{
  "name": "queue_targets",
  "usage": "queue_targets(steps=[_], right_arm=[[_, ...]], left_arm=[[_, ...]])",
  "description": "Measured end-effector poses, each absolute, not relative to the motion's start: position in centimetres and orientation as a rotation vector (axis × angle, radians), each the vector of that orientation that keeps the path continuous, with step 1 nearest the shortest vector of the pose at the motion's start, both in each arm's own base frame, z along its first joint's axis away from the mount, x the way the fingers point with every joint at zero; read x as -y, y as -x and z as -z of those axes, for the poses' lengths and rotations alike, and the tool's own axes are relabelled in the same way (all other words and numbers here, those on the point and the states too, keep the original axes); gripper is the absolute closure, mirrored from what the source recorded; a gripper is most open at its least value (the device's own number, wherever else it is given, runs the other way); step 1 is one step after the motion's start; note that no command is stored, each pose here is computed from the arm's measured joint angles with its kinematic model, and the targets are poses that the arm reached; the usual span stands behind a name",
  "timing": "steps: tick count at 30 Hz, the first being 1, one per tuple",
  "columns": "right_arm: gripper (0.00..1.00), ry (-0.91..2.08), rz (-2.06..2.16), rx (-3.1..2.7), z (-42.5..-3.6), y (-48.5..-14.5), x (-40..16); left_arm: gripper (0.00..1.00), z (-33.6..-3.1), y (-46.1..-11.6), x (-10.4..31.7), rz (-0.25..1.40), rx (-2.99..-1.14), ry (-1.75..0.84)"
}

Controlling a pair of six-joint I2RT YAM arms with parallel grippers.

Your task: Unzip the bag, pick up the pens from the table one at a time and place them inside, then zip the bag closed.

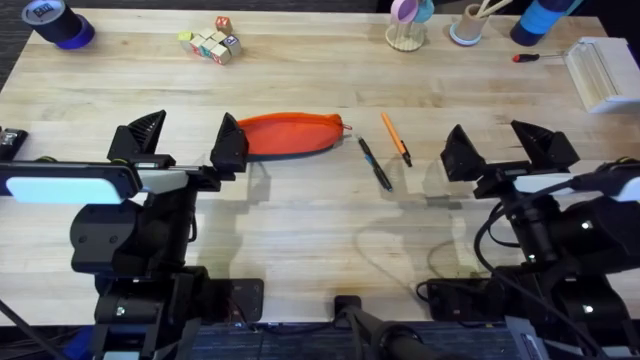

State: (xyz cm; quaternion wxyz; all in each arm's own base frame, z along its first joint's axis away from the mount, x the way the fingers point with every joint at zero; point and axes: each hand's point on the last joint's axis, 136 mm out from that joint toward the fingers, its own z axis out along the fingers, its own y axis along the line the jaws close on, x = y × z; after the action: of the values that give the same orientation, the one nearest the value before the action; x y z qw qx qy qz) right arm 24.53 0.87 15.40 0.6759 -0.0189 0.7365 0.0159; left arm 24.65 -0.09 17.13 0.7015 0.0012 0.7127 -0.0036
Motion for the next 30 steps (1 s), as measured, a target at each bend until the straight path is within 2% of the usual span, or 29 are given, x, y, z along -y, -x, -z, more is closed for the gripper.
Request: queue_targets(steps=[24,30], right_arm=[[0.005,0.042,-0.033,-1.675,-15.3,-24.4,-0.8],[0.005,0.036,-0.030,-1.776,-15.8,-23.8,-0.7]], left_arm=[[0.008,-16.6,-24.5,0.1,0.008,-1.623,-0.002],[0.008,-19.8,-23.7,0.0,0.004,-1.641,0.002]])
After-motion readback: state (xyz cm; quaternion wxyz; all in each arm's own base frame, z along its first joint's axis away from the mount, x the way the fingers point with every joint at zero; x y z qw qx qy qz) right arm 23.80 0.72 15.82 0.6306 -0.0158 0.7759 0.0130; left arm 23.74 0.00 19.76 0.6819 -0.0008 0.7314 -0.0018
